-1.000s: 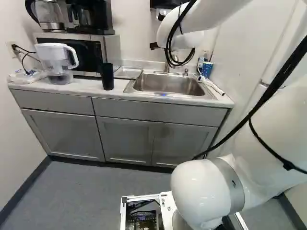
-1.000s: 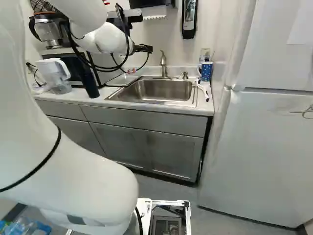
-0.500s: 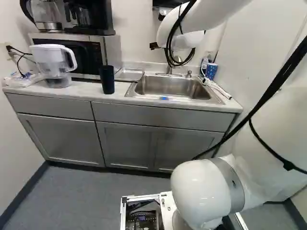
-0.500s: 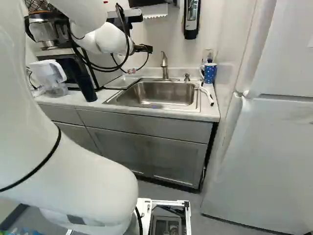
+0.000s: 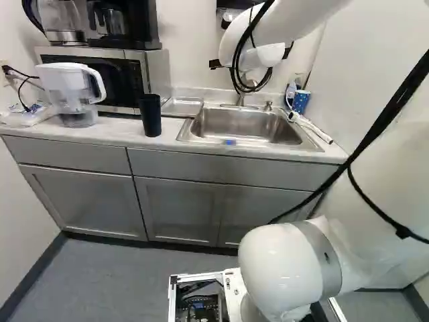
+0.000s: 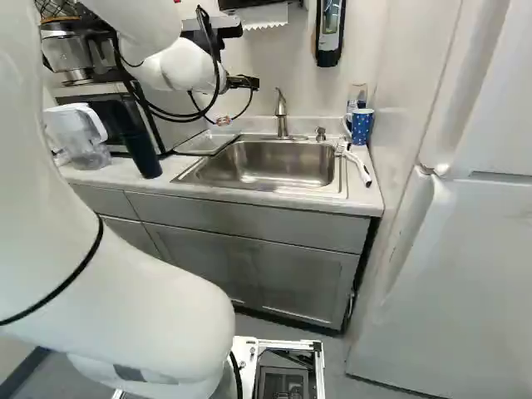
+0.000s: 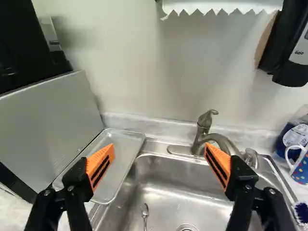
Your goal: Rinse the cup and place it in the tray
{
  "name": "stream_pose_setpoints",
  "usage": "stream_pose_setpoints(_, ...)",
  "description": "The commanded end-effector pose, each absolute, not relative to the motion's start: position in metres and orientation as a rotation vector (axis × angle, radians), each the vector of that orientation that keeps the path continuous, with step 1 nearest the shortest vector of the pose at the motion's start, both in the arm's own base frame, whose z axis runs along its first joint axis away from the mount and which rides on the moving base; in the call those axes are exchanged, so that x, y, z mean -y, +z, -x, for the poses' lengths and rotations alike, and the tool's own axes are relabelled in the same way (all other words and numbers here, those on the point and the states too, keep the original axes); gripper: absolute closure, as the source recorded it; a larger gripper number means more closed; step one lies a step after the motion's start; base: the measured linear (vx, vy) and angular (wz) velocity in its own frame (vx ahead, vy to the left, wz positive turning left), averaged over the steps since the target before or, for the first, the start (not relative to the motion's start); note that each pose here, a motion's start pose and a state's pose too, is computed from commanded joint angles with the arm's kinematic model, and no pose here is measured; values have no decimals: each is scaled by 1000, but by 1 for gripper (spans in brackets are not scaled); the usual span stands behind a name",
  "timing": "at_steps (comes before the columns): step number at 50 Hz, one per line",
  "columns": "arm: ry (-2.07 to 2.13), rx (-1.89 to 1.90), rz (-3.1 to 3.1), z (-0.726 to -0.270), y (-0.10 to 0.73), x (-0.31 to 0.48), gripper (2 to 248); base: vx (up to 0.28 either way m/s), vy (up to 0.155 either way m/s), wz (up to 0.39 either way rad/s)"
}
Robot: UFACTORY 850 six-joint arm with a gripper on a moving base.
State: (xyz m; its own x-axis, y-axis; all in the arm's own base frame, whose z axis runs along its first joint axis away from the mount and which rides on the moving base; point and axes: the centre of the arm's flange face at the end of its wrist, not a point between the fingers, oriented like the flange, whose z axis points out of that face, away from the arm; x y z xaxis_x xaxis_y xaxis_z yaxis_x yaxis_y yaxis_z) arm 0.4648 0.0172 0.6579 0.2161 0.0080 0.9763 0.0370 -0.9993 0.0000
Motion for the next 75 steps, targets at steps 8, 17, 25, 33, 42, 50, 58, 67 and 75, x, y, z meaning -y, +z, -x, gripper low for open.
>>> stream_pose_setpoints(8,-1952,45,2432,-465,658,-17,3,36,14,3)
stream_pose_setpoints(17,-1952,45,2432,-465,658,-17,3,-13,-1,0)
stream_pose_setpoints(25,-1952,45,2432,-465,658,-17,3,0,0,0)
stream_pose_setpoints(33,-1952,45,2432,-465,658,-17,3,0,0,0)
stream_pose_setpoints(42,-1952,42,2434,-470,658,-16,3,0,0,0)
stream_pose_setpoints(50,-1952,37,2437,-476,658,-15,3,0,0,0)
stream_pose_setpoints(58,-1952,32,2441,-482,659,-12,3,0,0,0)
stream_pose_setpoints(67,-1953,23,2446,-491,659,-9,3,0,0,0)
stream_pose_setpoints(75,-1954,14,2451,-503,659,-6,3,0,0,0)
